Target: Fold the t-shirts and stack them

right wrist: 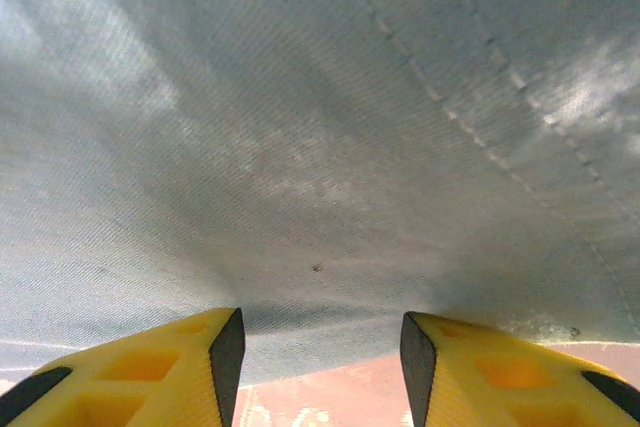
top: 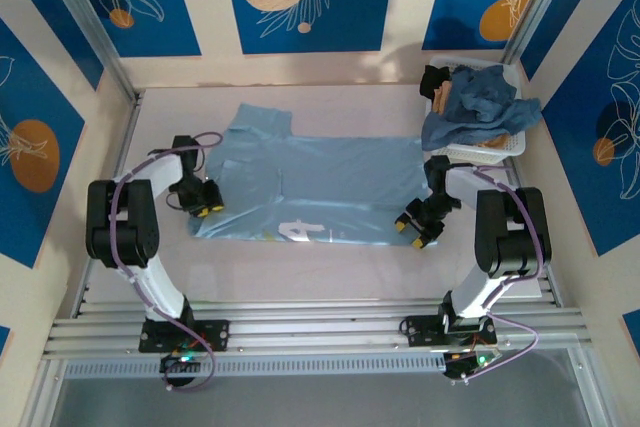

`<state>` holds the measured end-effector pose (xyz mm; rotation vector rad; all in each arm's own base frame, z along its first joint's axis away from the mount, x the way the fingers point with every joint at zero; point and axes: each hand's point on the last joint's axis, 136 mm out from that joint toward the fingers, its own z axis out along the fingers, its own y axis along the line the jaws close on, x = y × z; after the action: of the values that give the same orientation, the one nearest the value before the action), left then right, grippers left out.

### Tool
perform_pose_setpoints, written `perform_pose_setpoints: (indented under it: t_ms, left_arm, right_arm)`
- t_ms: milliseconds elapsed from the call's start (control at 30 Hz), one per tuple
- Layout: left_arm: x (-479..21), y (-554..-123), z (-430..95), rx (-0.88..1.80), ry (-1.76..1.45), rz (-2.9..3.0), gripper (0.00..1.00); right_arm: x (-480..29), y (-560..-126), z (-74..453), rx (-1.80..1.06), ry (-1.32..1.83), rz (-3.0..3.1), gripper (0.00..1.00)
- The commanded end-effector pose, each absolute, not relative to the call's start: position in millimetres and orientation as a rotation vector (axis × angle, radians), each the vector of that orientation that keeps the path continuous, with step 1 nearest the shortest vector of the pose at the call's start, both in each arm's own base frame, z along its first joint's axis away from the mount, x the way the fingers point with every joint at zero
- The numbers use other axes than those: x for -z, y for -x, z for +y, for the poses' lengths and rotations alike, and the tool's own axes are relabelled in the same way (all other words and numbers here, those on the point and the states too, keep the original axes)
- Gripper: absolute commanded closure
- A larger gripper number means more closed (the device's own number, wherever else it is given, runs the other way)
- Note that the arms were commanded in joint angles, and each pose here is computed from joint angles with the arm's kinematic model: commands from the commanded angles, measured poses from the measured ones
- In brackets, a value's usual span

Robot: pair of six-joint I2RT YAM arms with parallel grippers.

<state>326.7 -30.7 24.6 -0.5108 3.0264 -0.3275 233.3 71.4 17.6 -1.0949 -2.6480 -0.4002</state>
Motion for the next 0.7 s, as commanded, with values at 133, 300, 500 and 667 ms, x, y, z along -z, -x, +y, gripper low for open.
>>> perform_pose_setpoints:
  t_ms: [133,300,500,667]
  left_arm:
    - [-39.7,-333.6,-29.5,0.354,0.492,2.984,0.97]
    - [-46.3,-333.0,-21.4,0.282,0.492,2.994,1.0]
    - [-56.7,-338.2,-7.0,0.156,0.451,2.985,1.0]
    - [-54.7,-348.2,-3.9,0.124,0.425,2.996,1.0]
  right_arm:
    - [-14.8,-228.0,68.8,0.343,1.076,-2.644,0.51]
    - [-14.9,-227.0,67.4,0.33,1.078,-2.645,0.51]
    - [-13.6,-225.5,65.2,0.305,1.071,-2.649,0.51]
    - [-12.0,-223.8,64.4,0.297,1.064,-2.648,0.52]
